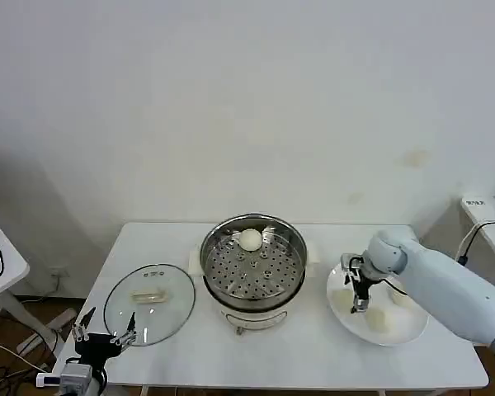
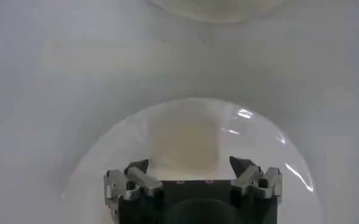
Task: Take steamed baozi put them in steamer then cover it.
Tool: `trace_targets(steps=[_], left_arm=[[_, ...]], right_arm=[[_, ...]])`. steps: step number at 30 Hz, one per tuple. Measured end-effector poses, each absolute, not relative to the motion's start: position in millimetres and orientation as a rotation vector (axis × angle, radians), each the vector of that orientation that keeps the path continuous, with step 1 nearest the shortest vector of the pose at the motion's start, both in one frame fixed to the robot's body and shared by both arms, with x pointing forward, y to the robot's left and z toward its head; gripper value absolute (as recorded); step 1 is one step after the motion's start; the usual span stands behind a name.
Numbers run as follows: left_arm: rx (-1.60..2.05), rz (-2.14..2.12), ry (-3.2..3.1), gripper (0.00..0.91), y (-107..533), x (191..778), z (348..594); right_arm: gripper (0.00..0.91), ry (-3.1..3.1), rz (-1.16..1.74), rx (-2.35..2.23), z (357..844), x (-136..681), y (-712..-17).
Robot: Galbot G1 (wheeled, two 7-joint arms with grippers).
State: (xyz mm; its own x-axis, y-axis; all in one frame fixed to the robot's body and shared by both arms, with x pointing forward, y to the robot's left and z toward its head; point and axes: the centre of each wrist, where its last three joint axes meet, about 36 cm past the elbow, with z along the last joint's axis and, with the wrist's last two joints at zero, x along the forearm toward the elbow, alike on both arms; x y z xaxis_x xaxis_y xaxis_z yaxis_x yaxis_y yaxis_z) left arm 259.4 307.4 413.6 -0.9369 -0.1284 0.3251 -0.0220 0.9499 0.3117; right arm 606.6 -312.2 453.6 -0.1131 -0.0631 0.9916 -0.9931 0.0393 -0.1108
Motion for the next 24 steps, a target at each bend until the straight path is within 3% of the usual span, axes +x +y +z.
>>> trace_targets(steps=[9,10,12,24], left_arm=[[0.109,-0.43,-2.753,0.907,307,261,410],[0.109,-0.43,-2.753,0.907,307,261,410],[0.11,-0.431,-2.753,0.907,307,262,410],[0.109,-0.428,-2.75,0.907,307,261,409]], right_arm=[[0.887,-1.353,1.219,1.172,448,607,-314],[0.715,-1.355,1.218,1.171,448,607,-314],[0.635,-1.357,1.216,1.171,448,608,-313],[0.645,-1.377,1.215,1.164,460,610,-314]])
